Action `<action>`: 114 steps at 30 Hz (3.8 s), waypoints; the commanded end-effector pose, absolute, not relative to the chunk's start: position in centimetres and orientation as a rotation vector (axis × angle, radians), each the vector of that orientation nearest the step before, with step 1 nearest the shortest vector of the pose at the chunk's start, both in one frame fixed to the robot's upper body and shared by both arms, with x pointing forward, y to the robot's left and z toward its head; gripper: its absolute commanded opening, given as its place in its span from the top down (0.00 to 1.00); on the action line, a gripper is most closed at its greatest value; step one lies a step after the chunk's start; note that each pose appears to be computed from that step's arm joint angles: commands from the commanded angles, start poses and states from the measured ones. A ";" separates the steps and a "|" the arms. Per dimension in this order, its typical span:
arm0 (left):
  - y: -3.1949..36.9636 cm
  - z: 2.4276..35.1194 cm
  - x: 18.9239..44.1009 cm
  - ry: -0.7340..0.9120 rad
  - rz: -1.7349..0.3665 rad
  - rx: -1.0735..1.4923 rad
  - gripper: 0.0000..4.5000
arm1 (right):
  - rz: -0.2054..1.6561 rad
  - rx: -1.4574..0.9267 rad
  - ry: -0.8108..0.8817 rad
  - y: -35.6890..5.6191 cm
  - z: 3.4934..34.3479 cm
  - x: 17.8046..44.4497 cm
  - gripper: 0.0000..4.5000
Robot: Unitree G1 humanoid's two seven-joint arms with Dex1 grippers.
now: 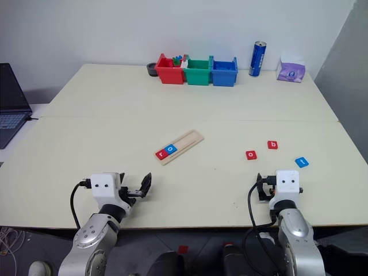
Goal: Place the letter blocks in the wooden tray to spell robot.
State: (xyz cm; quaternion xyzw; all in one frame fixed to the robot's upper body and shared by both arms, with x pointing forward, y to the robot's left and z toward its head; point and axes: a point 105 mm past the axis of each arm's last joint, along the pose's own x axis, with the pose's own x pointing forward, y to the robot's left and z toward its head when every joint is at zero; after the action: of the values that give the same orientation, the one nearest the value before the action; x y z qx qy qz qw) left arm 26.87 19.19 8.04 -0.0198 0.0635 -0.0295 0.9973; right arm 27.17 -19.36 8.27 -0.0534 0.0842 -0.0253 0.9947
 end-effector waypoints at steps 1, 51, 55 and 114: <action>18.4 9.4 26.8 0.081 -0.105 -0.034 0.00 | -0.067 -0.115 0.100 -19.3 9.9 27.3 0.01; 18.9 13.2 33.5 0.037 -0.705 0.161 0.00 | 1.152 -0.147 0.027 -9.3 18.4 30.4 0.01; 19.0 12.8 34.7 0.053 -0.750 0.187 0.00 | 1.163 -0.146 0.022 -9.0 18.5 30.2 0.01; 18.6 8.5 38.4 0.173 -0.879 0.257 0.14 | 1.122 -0.148 -0.003 -8.7 19.2 30.0 0.00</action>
State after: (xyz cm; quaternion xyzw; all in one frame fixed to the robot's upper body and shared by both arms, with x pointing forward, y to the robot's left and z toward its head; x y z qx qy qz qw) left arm 38.33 18.62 8.47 0.1202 0.0811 -0.4211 0.8953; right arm 30.23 -8.68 17.89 -0.0588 0.0248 0.5304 0.8454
